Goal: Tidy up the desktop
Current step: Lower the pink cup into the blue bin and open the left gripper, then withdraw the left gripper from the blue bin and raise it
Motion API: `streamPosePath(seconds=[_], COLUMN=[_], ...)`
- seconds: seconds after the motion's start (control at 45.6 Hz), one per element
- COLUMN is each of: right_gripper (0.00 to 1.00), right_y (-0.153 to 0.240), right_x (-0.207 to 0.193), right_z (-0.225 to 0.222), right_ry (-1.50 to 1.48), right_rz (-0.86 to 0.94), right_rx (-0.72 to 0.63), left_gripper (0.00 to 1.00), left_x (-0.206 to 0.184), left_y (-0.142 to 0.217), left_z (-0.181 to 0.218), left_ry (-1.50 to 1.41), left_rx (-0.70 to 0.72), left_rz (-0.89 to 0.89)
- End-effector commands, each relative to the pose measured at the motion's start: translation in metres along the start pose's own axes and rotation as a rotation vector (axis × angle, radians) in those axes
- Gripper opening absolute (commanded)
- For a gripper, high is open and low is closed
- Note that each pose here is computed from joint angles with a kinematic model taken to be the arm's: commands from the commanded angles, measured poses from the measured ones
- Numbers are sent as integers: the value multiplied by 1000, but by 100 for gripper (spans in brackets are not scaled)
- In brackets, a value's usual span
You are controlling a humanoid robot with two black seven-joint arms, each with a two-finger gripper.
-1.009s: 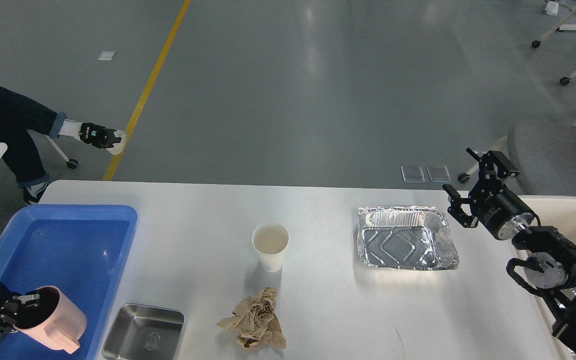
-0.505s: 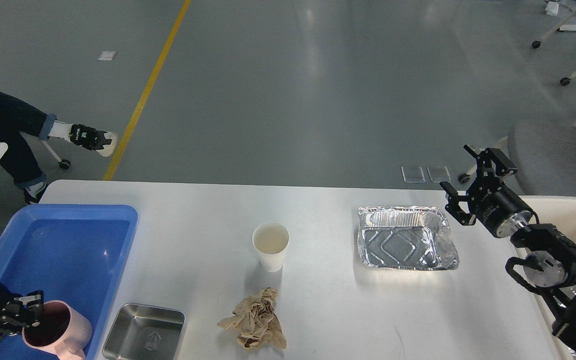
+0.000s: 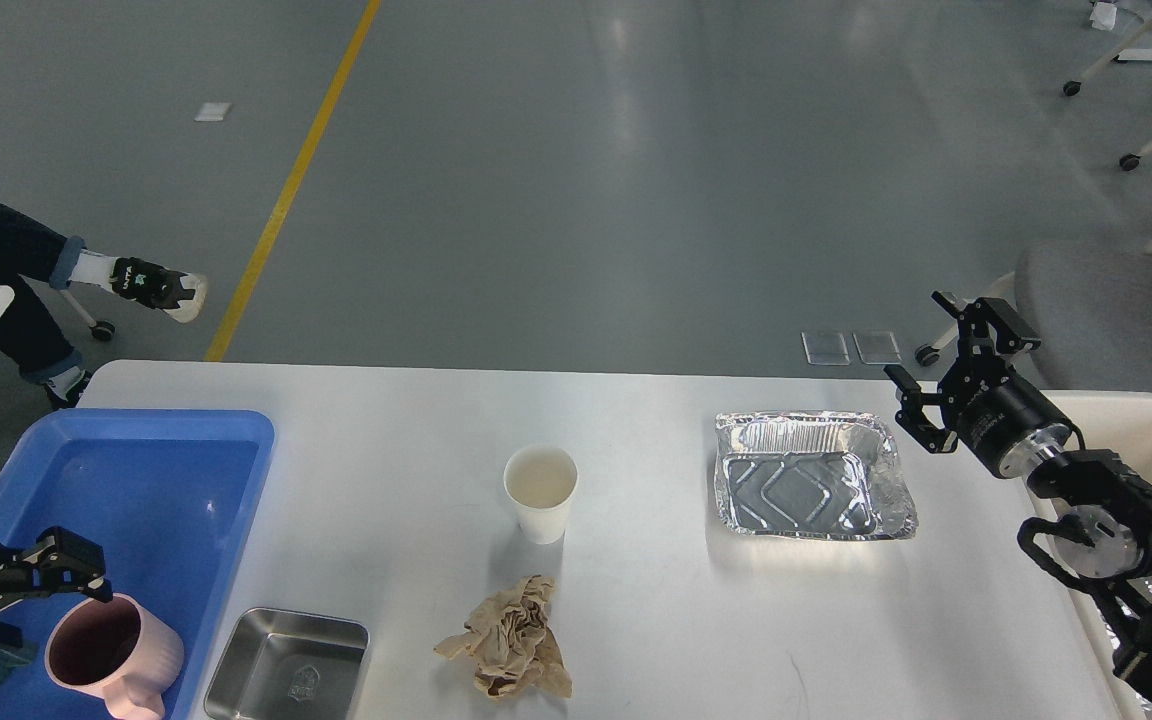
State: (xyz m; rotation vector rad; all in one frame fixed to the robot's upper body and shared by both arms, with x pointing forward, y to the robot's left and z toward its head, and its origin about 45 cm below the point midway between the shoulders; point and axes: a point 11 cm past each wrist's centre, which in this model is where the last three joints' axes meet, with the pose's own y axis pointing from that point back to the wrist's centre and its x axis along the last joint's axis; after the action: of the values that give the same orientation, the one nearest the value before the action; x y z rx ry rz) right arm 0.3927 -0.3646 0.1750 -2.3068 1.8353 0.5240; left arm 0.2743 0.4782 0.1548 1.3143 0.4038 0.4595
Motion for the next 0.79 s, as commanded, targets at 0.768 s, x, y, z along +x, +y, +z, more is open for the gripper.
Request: streamPosePath(seconds=[0.768], right_gripper=[100], right_y=[5], right_x=[-2], right_z=[0], right_ry=[7], right_rz=[-9], right_rx=[-3], left_gripper=[99], left_x=[51], left_y=[72], left_z=[96], left_ry=[285], left_rx=[-746], left_rz=[101])
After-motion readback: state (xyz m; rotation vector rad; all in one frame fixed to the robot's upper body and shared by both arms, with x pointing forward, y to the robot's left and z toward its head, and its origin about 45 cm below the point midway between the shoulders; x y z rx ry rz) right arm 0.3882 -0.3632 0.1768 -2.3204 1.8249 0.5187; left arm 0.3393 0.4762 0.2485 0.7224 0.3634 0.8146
